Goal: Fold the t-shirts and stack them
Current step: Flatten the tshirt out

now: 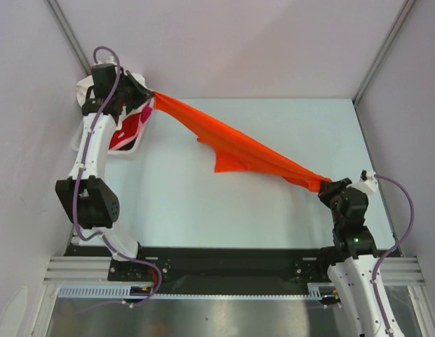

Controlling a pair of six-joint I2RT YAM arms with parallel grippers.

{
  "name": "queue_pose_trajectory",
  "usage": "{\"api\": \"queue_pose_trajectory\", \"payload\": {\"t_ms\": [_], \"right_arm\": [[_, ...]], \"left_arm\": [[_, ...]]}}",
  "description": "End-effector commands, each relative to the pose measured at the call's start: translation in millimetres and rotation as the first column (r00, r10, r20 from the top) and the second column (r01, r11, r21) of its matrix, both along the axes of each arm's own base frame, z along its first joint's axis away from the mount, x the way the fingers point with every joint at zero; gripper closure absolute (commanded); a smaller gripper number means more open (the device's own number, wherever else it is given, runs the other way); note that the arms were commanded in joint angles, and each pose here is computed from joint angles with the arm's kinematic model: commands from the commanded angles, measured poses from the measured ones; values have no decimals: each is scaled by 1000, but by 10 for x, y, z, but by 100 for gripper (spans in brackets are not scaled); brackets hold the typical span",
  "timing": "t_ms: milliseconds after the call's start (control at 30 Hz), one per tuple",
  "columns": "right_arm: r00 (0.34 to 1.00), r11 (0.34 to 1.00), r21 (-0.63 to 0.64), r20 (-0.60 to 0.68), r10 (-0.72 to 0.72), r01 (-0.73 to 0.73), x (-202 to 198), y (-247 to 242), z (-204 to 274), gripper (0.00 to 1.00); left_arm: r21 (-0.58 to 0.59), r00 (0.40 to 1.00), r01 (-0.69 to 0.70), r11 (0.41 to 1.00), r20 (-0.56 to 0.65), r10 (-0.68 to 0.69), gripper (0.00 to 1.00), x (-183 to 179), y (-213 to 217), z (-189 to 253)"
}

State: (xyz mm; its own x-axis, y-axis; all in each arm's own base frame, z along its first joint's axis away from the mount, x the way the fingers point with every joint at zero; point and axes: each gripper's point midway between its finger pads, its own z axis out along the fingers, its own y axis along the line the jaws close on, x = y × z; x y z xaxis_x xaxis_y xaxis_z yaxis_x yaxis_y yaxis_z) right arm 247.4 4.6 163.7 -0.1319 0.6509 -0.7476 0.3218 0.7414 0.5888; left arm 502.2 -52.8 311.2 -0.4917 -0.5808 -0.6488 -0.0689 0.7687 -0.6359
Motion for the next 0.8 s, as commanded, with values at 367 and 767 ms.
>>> {"api": "queue_pose_trajectory", "payload": {"t_ms": [367, 767], "right_arm": [[985, 993, -44, 133, 111, -106, -365, 119, 980, 100], [975, 975, 17, 34, 221, -221, -287, 353, 578, 100]], "left_arm": [[45, 945, 47, 998, 322, -60, 99, -1981, -301, 1181], [-20, 993, 120, 993, 23, -120, 100, -654, -523, 63]]}}
